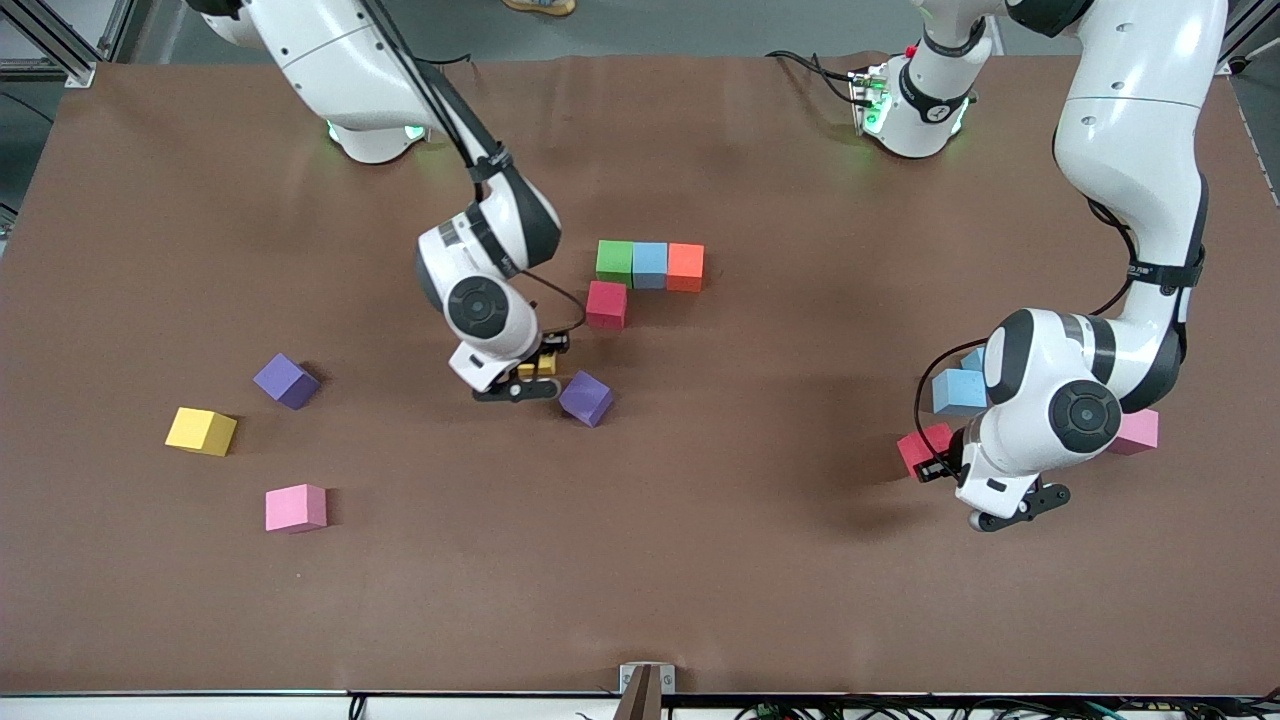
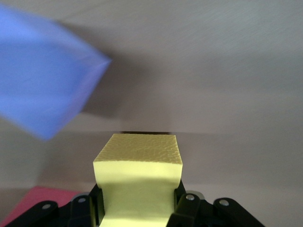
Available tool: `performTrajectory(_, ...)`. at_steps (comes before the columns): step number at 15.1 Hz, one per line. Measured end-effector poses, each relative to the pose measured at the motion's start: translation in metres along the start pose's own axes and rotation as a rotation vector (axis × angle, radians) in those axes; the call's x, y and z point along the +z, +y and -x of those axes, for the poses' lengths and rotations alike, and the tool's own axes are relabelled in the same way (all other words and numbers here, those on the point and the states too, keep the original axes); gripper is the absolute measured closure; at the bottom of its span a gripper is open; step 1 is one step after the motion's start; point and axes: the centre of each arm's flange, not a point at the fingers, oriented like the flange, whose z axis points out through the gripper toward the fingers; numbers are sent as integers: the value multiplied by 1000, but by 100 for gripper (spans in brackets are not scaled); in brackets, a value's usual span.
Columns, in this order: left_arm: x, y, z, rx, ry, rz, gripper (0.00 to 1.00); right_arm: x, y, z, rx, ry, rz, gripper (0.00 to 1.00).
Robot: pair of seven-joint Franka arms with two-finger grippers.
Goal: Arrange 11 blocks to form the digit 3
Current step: 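Set the yellow cube below the red cube and open the right gripper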
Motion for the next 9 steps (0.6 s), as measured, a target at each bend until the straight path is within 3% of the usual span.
performTrajectory(9,1,-6,-2,-7,-3,-1,48,-3,-26,4,58,24,-50,44)
